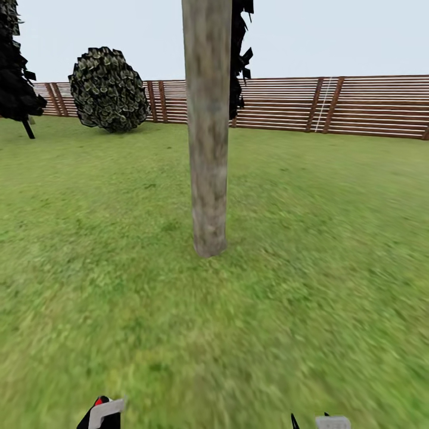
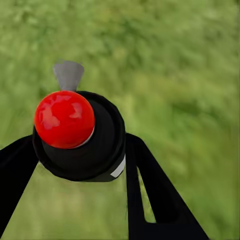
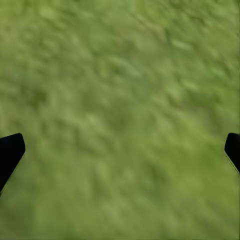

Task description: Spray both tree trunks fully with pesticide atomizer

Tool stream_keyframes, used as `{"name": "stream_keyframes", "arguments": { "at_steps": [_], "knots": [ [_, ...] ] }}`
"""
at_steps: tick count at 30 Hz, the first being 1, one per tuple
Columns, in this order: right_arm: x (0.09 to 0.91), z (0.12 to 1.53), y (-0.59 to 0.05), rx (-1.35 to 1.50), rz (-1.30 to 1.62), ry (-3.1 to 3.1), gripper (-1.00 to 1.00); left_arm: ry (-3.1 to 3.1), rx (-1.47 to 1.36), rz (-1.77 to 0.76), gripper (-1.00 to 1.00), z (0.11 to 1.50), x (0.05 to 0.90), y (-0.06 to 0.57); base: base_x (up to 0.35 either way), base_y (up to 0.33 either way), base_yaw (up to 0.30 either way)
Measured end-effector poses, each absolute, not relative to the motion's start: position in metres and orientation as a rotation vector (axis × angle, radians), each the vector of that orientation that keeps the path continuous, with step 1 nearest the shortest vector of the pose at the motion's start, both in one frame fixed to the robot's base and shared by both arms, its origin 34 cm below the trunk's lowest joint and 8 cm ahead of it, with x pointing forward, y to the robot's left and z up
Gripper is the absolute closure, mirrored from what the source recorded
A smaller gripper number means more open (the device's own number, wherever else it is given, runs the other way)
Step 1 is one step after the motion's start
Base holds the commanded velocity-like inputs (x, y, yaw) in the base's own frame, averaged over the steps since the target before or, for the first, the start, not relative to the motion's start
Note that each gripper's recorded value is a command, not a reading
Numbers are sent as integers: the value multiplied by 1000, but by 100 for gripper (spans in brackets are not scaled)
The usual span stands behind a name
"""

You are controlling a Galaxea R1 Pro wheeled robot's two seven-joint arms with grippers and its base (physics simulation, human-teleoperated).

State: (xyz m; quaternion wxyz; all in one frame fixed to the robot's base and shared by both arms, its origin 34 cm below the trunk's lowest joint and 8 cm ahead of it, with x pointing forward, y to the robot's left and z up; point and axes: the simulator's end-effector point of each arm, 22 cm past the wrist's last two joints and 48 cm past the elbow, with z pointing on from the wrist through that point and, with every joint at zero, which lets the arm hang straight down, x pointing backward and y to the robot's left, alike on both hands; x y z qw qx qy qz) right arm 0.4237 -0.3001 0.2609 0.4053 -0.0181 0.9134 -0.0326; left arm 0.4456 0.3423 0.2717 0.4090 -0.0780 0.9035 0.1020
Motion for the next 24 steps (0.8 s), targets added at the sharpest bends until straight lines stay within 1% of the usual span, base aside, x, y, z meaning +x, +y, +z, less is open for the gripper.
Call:
{"name": "stream_keyframes", "arguments": {
  "at_steps": [14, 17, 19, 24],
  "knots": [
    [430, 265, -301, -55, -77, 2290, -100, 2264, -131, 216, 100, 276, 458, 331, 337, 0, 0],
    [439, 272, -301, -72, -75, 2266, -100, 2272, -29, 152, 100, 275, 464, 312, 338, 0, 0],
    [451, 279, -297, -119, -73, 2236, -100, 2281, 88, 82, 100, 274, 466, 297, 338, 0, 0],
    [487, 298, -274, -352, -58, 2153, -100, 2285, 379, -61, 100, 279, 490, 270, 338, 0, 0]
  ]
}}
